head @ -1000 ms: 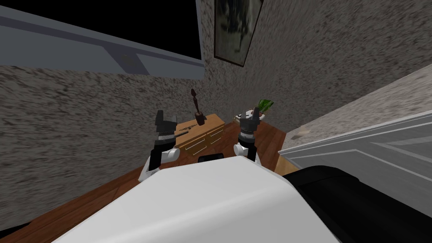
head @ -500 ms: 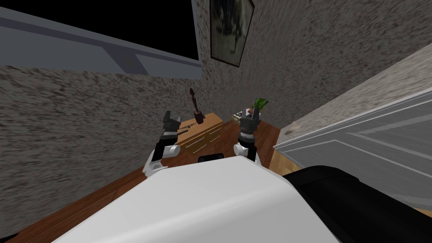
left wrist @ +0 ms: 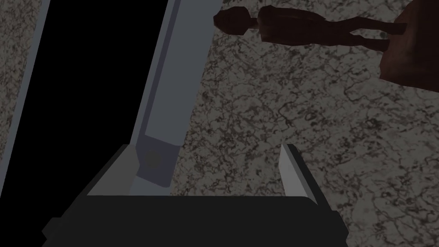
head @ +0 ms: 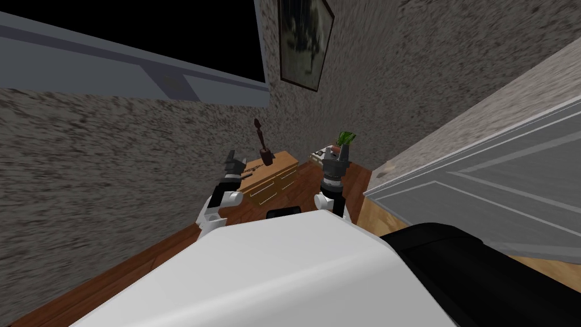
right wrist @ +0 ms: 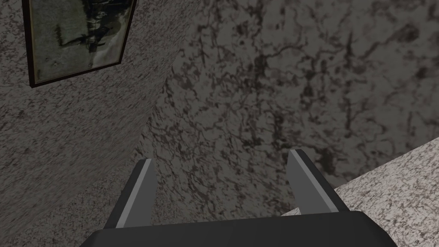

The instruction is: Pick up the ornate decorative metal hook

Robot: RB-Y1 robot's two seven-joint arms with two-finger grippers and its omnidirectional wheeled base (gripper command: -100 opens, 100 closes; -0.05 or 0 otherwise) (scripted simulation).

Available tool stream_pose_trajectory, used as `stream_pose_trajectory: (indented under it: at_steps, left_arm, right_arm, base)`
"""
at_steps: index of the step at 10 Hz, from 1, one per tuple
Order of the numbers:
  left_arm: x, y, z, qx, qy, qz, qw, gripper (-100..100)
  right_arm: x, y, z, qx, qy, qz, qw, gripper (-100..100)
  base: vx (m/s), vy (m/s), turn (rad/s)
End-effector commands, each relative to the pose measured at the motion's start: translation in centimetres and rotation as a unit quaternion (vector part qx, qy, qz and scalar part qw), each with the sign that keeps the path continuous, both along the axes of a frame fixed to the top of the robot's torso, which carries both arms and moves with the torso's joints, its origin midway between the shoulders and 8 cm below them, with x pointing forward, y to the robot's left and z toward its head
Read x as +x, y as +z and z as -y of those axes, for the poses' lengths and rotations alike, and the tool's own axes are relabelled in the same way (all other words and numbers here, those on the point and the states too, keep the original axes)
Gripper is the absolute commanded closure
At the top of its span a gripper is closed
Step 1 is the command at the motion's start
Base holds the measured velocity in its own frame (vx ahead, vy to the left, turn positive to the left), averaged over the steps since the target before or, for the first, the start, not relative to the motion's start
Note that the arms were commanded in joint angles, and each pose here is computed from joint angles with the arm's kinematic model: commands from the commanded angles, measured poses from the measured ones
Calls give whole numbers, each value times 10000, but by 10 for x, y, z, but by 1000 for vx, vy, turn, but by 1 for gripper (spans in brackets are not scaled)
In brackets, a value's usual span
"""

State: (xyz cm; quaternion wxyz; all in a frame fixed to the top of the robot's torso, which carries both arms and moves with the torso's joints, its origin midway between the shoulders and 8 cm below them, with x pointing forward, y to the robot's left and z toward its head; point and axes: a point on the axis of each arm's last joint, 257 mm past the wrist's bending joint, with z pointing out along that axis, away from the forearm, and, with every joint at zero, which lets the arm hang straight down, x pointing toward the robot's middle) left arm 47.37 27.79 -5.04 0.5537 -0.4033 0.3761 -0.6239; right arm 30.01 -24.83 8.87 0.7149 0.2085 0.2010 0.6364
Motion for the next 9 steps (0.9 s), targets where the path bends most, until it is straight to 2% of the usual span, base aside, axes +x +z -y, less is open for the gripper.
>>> stream_pose_trajectory:
  at_steps: [1,2,3,4,5,6,7,8,9]
  left_arm:
    - [15,-18,-5,-148,-47,-321,9994,-100]
    - [15,-19,-5,-149,-46,-341,9993,-100]
    - [27,-32,-10,-284,-79,-586,9978,-100]
    - [37,-35,-12,-418,-127,-709,9965,-100]
    - [40,-49,-15,-425,-94,-908,9949,-100]
    - [50,-59,-20,-570,-110,-1075,9925,-100]
    - [51,-65,-20,-572,-98,-1198,9911,-100]
    - [61,-76,-26,-721,-99,-1394,9875,-100]
    - [61,-81,-26,-723,-89,-1492,9861,-100]
  right_arm:
    - [0,0,0,0,0,0,10000,0]
    - [0,0,0,0,0,0,10000,0]
    - [0,0,0,0,0,0,10000,0]
    - [0,0,0,0,0,0,10000,0]
    - [0,0,0,0,0,0,10000,0]
    - [0,0,0,0,0,0,10000,0]
    - [0,0,0,0,0,0,10000,0]
    - [0,0,0,0,0,0,10000,0]
    - [0,0,0,0,0,0,10000,0]
  base:
    - [-58,6,-86]
    - [-48,8,-47]
    - [-46,15,-93]
    - [-73,22,-133]
    - [-63,21,-61]
    - [-57,18,-103]
    - [-36,16,-47]
    - [-32,8,-107]
    - [-29,10,-49]
